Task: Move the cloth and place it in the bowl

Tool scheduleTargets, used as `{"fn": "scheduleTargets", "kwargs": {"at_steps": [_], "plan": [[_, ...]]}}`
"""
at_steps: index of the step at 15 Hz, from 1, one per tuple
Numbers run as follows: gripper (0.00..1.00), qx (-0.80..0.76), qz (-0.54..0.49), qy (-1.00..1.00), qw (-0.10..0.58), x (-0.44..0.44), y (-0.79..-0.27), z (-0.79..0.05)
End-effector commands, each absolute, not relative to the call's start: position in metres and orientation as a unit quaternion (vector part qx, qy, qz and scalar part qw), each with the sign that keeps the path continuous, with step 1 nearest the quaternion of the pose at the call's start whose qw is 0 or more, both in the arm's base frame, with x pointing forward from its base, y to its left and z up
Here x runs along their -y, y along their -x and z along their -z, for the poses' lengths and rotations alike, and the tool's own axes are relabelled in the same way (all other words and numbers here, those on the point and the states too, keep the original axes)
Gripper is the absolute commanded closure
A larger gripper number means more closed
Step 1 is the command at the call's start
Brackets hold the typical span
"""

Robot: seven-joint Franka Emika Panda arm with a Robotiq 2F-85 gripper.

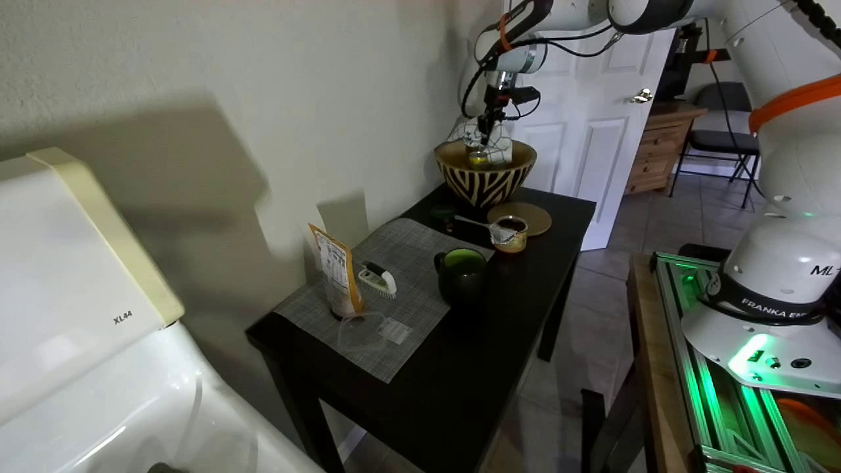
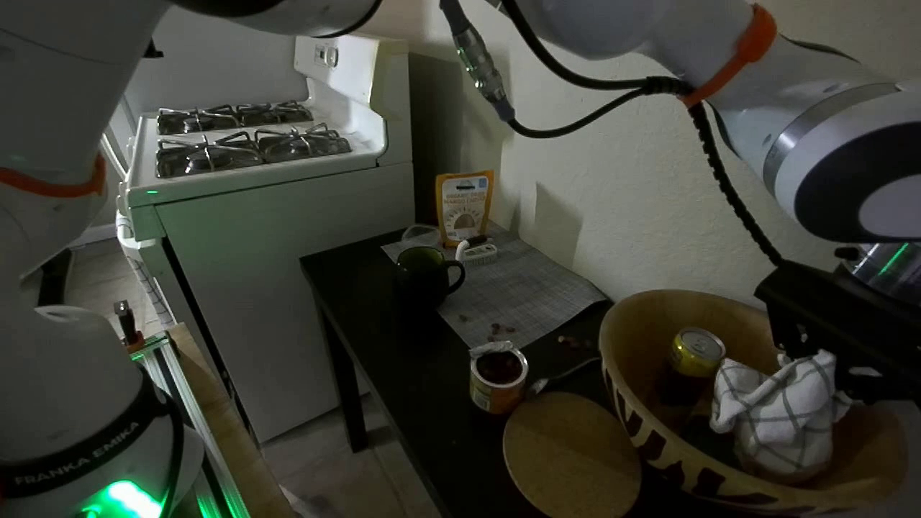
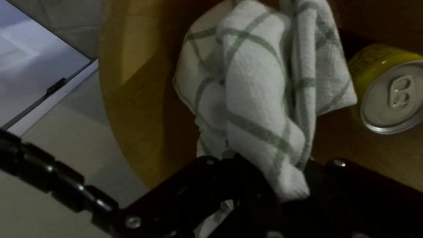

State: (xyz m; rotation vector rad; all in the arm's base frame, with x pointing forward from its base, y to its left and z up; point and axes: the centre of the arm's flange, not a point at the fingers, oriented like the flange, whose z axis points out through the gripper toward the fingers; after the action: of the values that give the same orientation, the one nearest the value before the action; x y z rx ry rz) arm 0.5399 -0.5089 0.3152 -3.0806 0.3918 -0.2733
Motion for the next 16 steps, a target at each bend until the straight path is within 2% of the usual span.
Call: {"fn": "scheduleTargets", "kwargs": {"at_steps": [1,9,16], "plan": [[0.96,-0.098,0.056,0.994,-0.005,0.49,-0.526,-0.302],[0.96,-0.109,0.041,0.993,0.03,0.464,-0.521,-0.261],[0.96,-0.086,0.011,0.996,-0.003,0.462,-0.513,-0.26]]}}
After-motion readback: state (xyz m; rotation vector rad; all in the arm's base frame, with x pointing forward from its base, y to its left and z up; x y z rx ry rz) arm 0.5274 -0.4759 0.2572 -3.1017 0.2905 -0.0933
